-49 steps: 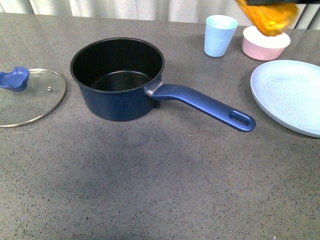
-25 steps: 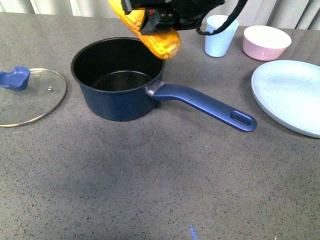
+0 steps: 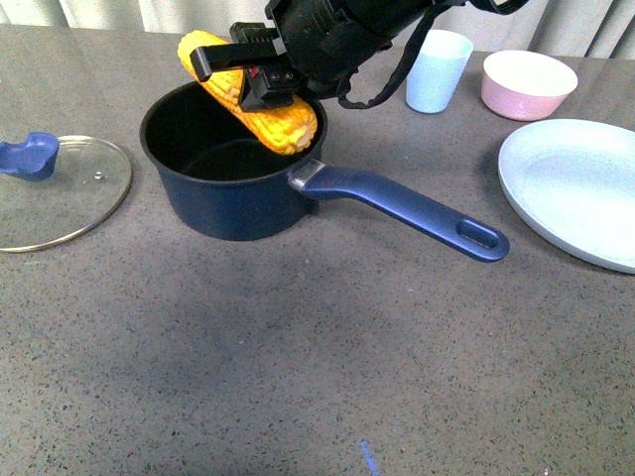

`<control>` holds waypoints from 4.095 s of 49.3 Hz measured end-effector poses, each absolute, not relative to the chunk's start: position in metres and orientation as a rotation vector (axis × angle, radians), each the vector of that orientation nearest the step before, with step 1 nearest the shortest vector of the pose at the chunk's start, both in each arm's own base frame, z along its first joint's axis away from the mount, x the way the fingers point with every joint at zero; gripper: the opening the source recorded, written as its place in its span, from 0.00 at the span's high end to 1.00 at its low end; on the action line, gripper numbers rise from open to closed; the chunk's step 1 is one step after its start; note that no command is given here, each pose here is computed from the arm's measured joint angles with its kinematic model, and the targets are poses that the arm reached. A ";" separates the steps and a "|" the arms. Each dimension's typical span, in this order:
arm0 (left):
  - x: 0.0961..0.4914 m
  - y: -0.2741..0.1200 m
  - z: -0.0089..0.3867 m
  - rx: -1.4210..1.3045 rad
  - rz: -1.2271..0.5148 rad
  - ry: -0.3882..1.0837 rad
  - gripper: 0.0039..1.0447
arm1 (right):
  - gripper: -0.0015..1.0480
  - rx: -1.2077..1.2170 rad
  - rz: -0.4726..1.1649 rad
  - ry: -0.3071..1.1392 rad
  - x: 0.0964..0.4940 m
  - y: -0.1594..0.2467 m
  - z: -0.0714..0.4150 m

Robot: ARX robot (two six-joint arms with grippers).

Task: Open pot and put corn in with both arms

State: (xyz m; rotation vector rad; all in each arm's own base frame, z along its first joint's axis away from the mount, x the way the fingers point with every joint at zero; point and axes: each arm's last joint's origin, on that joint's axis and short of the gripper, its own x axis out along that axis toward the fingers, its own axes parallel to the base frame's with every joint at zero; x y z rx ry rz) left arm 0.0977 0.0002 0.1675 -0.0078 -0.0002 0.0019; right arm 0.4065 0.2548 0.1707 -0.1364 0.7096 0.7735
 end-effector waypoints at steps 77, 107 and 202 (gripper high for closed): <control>0.098 0.000 0.167 -0.008 0.002 0.000 0.08 | 0.77 0.009 0.003 0.007 0.231 0.029 0.234; 0.098 0.000 0.167 -0.008 0.001 0.000 0.08 | 0.98 0.003 0.003 0.010 0.157 0.001 0.184; 0.098 0.000 0.167 -0.008 0.002 0.000 0.08 | 0.86 0.002 0.002 -0.018 0.097 0.000 0.171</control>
